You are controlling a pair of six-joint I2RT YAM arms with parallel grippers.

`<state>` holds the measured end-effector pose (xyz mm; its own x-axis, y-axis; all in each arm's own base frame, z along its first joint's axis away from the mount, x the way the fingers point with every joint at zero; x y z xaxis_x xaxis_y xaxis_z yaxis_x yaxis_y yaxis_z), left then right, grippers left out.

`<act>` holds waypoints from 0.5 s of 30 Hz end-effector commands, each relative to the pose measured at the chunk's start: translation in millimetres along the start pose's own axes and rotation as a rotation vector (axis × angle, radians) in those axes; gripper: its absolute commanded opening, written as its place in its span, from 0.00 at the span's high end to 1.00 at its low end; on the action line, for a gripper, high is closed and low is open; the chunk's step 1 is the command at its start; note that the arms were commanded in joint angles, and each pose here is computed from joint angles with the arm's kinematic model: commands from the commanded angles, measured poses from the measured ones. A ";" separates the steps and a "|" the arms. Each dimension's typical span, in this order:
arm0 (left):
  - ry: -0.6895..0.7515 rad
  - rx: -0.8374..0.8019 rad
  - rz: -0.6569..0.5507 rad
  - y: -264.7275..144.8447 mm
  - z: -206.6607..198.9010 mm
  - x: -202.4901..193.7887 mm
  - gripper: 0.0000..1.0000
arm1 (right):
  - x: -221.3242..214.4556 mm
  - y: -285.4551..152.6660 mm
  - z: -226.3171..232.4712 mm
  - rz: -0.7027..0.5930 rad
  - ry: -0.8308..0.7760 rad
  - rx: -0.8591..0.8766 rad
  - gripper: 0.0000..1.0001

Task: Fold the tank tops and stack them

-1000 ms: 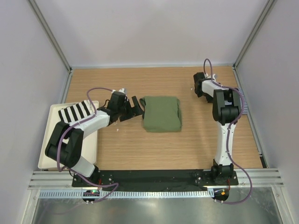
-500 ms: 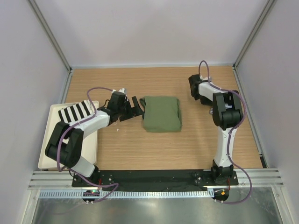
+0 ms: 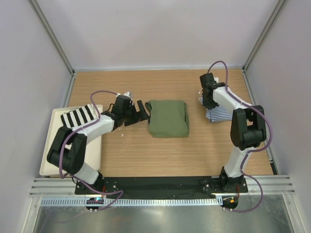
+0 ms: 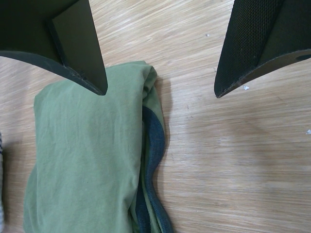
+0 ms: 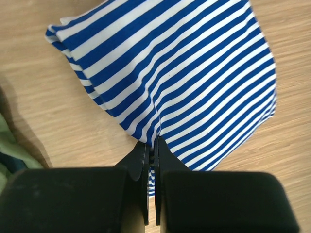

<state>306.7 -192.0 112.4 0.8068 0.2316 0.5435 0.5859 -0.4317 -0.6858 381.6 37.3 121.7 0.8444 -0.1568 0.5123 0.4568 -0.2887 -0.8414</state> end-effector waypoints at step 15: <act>0.027 -0.019 0.002 2.1 -4.9 4.6 0.10 | -7.3 -34.3 44.8 0.020 0.122 0.265 0.99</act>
<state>306.1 -192.7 110.8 0.8119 0.2279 0.5375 0.5786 -0.4362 -0.6891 359.5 78.8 104.9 0.8806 -0.1996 0.4297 0.4143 -0.1154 -0.9028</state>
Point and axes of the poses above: each gripper's point midway between its finger pads, its own y axis out along the fingers, its own z axis along the line the jaws close on, x = y × z, the point moved 5 cm from there along -y, back along the fingers, and after that the axes turned 5 degrees about y, right-handed, at the moved point
